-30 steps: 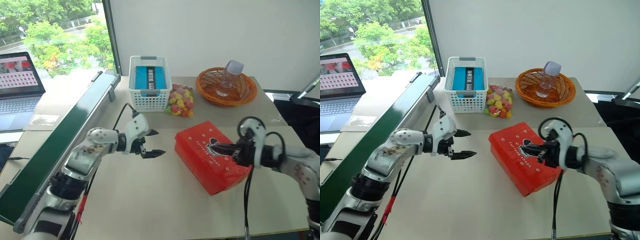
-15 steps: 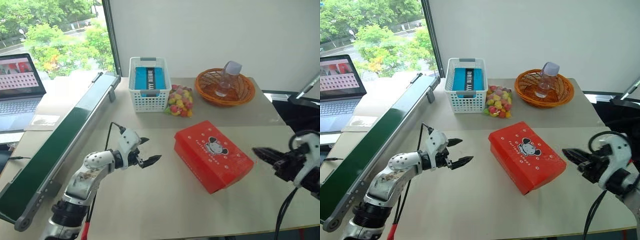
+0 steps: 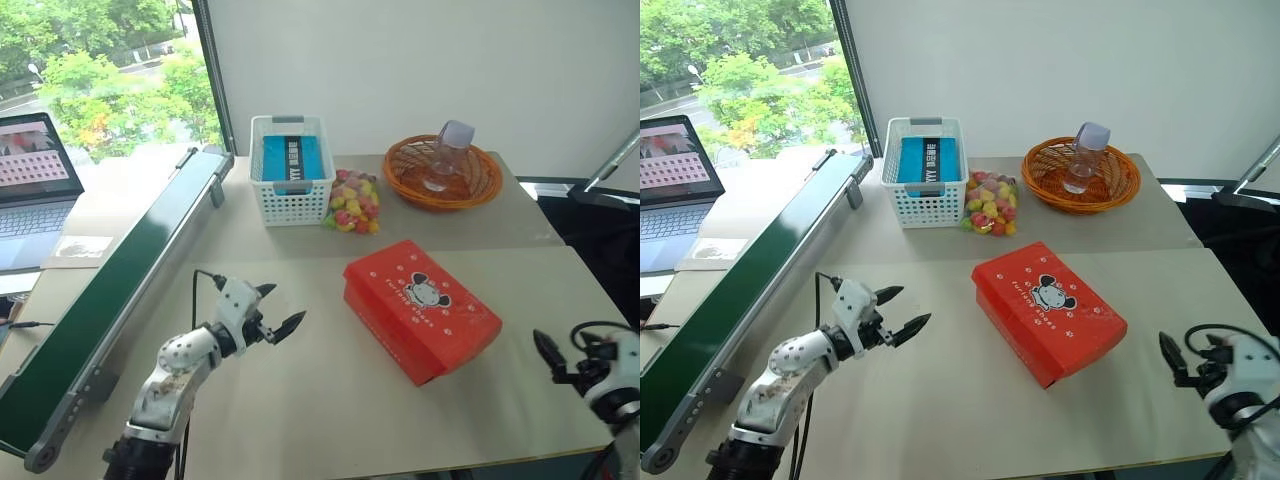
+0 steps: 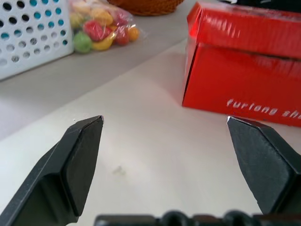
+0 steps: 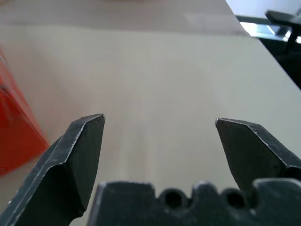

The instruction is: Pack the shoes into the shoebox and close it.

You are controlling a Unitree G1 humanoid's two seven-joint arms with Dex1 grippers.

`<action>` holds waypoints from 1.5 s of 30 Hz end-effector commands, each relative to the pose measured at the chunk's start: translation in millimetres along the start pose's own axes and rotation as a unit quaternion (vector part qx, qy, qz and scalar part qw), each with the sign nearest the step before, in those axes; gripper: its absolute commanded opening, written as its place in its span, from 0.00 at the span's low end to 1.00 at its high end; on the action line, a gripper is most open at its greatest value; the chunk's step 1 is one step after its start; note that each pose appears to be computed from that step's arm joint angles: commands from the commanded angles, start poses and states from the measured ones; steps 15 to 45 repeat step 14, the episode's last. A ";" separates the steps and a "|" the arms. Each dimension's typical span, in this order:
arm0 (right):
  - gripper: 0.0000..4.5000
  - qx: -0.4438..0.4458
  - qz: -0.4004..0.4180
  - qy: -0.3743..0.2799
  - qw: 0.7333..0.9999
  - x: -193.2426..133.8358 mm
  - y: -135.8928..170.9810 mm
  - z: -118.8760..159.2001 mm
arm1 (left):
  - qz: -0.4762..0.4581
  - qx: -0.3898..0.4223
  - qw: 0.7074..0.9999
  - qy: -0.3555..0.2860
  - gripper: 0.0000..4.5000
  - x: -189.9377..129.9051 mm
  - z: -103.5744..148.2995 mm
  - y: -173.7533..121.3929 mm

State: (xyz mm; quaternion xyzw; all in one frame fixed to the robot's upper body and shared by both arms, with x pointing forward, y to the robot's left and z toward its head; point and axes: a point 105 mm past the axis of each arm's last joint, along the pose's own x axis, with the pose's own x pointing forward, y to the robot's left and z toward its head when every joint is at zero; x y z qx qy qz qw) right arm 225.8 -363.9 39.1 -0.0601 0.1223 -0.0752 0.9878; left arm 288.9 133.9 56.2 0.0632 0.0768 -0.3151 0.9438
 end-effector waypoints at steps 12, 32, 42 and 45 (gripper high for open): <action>0.99 0.041 -0.035 -0.070 0.996 8.7 37.2 -14.5 | 0.196 0.069 0.978 -0.011 1.00 -12.4 -36.9 19.6; 0.99 0.038 -0.033 -0.071 0.996 9.1 39.2 -13.9 | 0.206 0.065 0.976 -0.022 1.00 -12.8 -35.6 19.5; 0.99 0.038 -0.033 -0.071 0.996 9.1 39.2 -13.9 | 0.206 0.065 0.976 -0.022 1.00 -12.8 -35.6 19.5; 0.99 0.038 -0.033 -0.071 0.996 9.1 39.2 -13.9 | 0.206 0.065 0.976 -0.022 1.00 -12.8 -35.6 19.5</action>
